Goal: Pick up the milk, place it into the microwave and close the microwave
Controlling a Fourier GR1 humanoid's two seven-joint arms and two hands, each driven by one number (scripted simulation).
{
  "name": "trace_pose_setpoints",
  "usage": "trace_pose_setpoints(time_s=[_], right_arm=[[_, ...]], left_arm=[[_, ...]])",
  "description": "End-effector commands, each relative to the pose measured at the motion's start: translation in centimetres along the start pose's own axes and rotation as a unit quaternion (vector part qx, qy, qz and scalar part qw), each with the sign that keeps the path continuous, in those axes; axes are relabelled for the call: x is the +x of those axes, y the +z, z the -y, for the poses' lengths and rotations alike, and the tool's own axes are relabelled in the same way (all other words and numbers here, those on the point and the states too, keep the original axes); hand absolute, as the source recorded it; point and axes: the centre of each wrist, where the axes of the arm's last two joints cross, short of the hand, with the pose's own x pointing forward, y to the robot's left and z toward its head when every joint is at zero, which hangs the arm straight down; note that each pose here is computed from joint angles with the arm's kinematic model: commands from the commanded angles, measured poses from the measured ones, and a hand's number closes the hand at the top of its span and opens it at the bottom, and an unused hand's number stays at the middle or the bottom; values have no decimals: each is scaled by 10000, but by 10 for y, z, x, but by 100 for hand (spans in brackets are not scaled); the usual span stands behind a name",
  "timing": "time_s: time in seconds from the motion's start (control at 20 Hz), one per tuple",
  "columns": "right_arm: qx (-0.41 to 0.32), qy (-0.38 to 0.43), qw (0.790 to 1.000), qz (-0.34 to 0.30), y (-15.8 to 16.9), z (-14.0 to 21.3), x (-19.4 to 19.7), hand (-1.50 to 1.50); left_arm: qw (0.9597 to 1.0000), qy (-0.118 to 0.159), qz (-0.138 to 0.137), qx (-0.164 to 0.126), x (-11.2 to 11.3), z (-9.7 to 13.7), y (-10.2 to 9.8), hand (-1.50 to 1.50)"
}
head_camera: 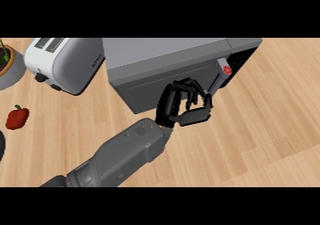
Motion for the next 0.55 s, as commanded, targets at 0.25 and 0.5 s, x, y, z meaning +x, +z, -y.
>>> trace_pose_setpoints(time_s=[0.25,0.5], right_arm=[[19,-106,9999,51,-5,18,0,-150],[11,-154,9998,91,-9,25,1,-150]], left_arm=[[9999,-85,37,76,11,-3,-28,150],[9999,-115,68,93,10,-3,-28,150]])
